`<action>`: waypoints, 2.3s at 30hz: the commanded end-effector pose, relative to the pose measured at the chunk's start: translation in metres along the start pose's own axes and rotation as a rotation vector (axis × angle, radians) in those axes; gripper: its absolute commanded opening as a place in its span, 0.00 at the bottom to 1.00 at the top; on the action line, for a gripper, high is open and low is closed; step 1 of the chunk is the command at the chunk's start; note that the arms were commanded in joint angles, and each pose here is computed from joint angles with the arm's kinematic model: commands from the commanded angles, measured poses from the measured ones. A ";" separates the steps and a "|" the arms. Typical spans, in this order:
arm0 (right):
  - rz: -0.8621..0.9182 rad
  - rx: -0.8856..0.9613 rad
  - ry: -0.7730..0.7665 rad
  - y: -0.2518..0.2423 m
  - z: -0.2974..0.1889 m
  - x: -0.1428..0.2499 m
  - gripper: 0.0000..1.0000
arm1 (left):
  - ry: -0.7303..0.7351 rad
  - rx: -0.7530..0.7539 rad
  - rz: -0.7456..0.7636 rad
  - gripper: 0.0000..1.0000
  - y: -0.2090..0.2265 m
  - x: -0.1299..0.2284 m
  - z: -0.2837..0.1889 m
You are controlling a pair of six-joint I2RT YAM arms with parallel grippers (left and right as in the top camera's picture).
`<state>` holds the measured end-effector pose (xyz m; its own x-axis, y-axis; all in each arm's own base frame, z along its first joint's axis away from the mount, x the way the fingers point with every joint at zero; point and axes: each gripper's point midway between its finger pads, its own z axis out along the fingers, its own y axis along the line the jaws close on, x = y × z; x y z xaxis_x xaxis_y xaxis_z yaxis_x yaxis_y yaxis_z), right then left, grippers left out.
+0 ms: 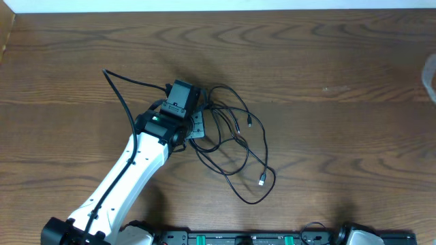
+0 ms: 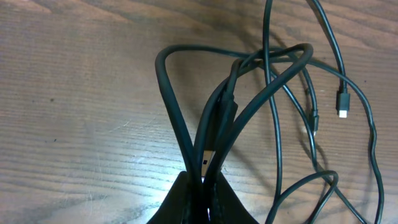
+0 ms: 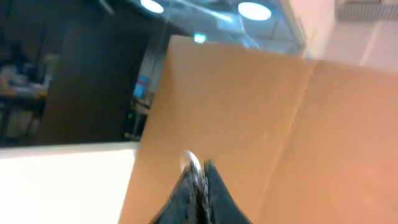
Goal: Untangle cables
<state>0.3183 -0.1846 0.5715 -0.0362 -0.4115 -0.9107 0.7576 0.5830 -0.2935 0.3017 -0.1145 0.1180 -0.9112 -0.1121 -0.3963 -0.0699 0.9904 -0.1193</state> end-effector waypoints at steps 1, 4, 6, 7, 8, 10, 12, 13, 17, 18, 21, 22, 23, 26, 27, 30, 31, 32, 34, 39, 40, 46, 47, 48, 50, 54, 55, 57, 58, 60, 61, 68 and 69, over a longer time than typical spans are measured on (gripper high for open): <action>-0.076 0.026 0.144 0.019 0.016 0.088 0.01 | 0.016 0.018 0.006 0.07 -0.003 0.002 -0.002; -0.095 0.088 0.168 0.011 0.026 0.145 0.01 | 0.021 0.021 0.007 0.07 -0.004 0.003 -0.002; -0.104 0.064 0.159 0.015 0.031 0.172 0.01 | 0.021 0.021 0.007 0.07 -0.004 0.003 -0.002; -0.110 0.016 0.148 0.023 0.035 0.185 0.01 | 0.021 0.021 0.007 0.07 -0.004 0.003 -0.002; -0.121 -0.036 0.140 0.032 0.040 0.199 0.01 | 0.021 0.021 0.007 0.07 -0.004 0.004 -0.002; -0.173 0.024 0.177 0.021 0.047 0.217 0.01 | 0.028 0.034 0.007 0.07 -0.006 0.005 -0.002; -0.188 0.108 0.184 0.000 0.053 0.226 0.01 | 0.032 0.041 0.003 0.07 -0.007 0.005 -0.002; -0.178 0.132 0.184 -0.009 0.054 0.227 0.01 | 0.031 0.041 0.003 0.08 -0.007 0.005 -0.002; -0.165 0.122 0.248 -0.027 0.051 0.243 0.01 | 0.031 0.041 0.003 0.08 -0.007 0.005 -0.002; -0.176 0.099 0.282 -0.029 0.050 0.254 0.01 | 0.031 0.041 0.003 0.07 -0.007 0.005 -0.002; -0.175 0.134 0.366 -0.060 0.047 0.286 0.01 | 0.032 0.041 0.003 0.07 -0.007 0.005 -0.002; -0.149 0.181 0.370 -0.078 0.047 0.291 0.01 | 0.031 0.041 0.004 0.08 -0.007 0.005 -0.002; -0.098 0.253 0.372 -0.103 0.044 0.296 0.01 | 0.031 0.041 0.003 0.08 -0.007 0.005 -0.002; 0.046 0.387 0.401 -0.155 0.030 0.315 0.01 | 0.018 0.048 0.003 0.07 -0.009 0.002 -0.002; 0.070 0.366 0.418 -0.154 0.029 0.321 0.02 | 0.015 0.050 0.002 0.08 -0.009 0.001 -0.002; 0.064 0.293 0.471 -0.138 0.033 0.342 0.04 | 0.012 0.052 0.001 0.08 -0.010 0.001 -0.002; 0.044 0.289 0.486 -0.135 0.034 0.349 0.05 | 0.012 0.051 -0.002 0.08 -0.010 0.001 -0.002; 0.018 0.300 0.511 -0.134 0.035 0.359 0.08 | 0.012 0.051 -0.006 0.08 -0.010 0.001 -0.002; 0.001 0.343 0.564 -0.136 0.032 0.381 0.18 | 0.012 0.052 -0.006 0.07 -0.010 0.001 -0.002; 0.012 0.358 0.666 -0.132 0.024 0.417 0.74 | 0.010 0.053 -0.014 0.07 -0.010 0.000 -0.002; 0.083 0.374 0.660 -0.130 0.023 0.418 0.85 | 0.008 0.054 -0.014 0.08 -0.010 0.000 -0.002; 0.218 0.199 0.602 -0.076 0.034 0.388 0.99 | 0.005 0.055 -0.025 0.08 -0.011 -0.001 -0.002; 0.242 0.180 0.578 -0.065 0.036 0.376 0.99 | 0.002 0.058 -0.026 0.07 -0.011 -0.002 -0.002; 0.275 0.151 0.551 -0.050 0.037 0.359 0.99 | -0.003 0.068 -0.033 0.08 -0.013 -0.004 -0.002; 0.324 0.089 0.519 -0.021 0.035 0.332 0.99 | -0.006 0.130 -0.032 0.08 -0.025 -0.006 -0.004; 0.393 -0.099 0.481 0.043 0.019 0.282 0.99 | -0.018 0.331 -0.009 0.08 -0.062 -0.015 -0.012; 0.426 -0.126 0.481 0.055 0.014 0.273 0.99 | -0.026 0.369 0.001 0.07 -0.069 -0.018 -0.015; 0.548 -0.165 0.529 0.081 -0.001 0.266 0.99 | -0.058 0.480 0.048 0.08 -0.089 -0.026 -0.024; 0.608 -0.177 0.570 0.093 -0.009 0.268 0.99 | -0.070 0.526 0.059 0.08 -0.097 -0.029 -0.029; 0.732 -0.268 0.694 0.128 -0.032 0.274 0.99 | -0.094 0.620 0.082 0.07 -0.113 -0.035 -0.040; 0.789 -0.354 0.787 0.153 -0.050 0.277 0.99 | -0.102 0.668 0.096 0.08 -0.121 -0.037 -0.046; 0.816 -0.911 1.095 0.257 -0.160 0.254 0.99 | -0.144 0.806 0.143 0.08 -0.142 -0.045 -0.066; 0.789 -0.966 1.114 0.263 -0.173 0.252 0.99 | -0.142 0.829 0.151 0.08 -0.145 -0.044 -0.069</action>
<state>0.3999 -0.0793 0.2172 -0.4268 0.6647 -0.6132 0.3723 0.7471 0.5507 0.3340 -0.2328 0.1997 -0.8283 -0.0892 -0.5531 0.3398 0.7049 -0.6226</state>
